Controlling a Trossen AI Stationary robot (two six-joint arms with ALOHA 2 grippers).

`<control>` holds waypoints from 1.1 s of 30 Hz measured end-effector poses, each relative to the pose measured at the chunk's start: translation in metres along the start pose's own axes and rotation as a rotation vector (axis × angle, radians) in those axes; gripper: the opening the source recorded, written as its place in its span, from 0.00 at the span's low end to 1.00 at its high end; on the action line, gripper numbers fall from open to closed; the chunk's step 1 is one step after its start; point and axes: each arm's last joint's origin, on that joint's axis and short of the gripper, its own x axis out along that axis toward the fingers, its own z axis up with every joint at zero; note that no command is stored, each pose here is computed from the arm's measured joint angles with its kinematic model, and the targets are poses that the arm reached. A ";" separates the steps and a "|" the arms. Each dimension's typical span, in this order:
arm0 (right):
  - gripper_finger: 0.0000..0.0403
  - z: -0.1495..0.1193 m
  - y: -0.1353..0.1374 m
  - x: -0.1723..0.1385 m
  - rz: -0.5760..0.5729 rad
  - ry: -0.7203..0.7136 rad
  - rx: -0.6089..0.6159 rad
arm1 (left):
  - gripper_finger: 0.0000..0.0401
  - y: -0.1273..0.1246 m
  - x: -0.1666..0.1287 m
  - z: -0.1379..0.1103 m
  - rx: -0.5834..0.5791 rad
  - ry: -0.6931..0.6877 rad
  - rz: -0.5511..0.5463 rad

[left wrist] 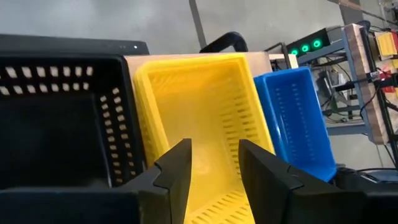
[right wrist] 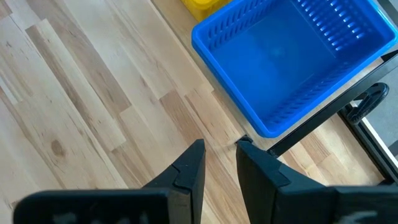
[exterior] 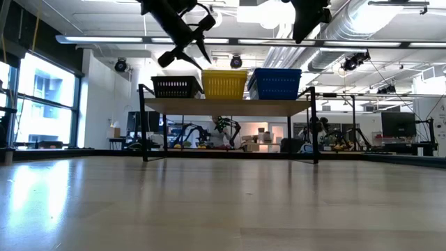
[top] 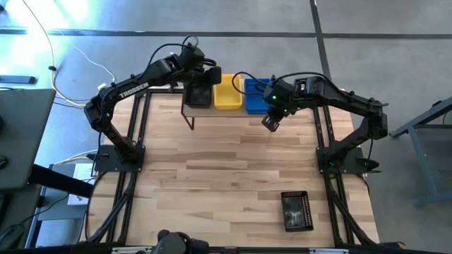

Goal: Stack baskets on shelf by color
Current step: Stack the yellow bin on top of the yellow bins on the shelf, then stack the black bin on top of the black bins on the shelf

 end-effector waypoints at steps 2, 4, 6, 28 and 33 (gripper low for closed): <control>0.19 0.000 0.000 0.000 0.000 0.000 0.000 | 0.30 0.000 0.000 0.000 0.018 0.001 0.002; 0.19 0.000 0.000 0.000 0.000 0.000 0.000 | 0.28 0.000 0.000 0.000 0.030 0.002 0.002; 0.19 0.000 0.000 0.000 0.000 0.000 0.000 | 0.27 0.000 0.000 -0.001 0.051 0.003 0.001; 0.19 -0.025 0.032 -0.009 0.142 0.170 0.021 | 0.22 -0.030 -0.069 -0.045 0.562 0.054 -0.137; 0.19 -0.037 0.053 -0.015 0.164 0.195 0.039 | 0.22 -0.035 -0.094 -0.067 0.711 0.102 -0.166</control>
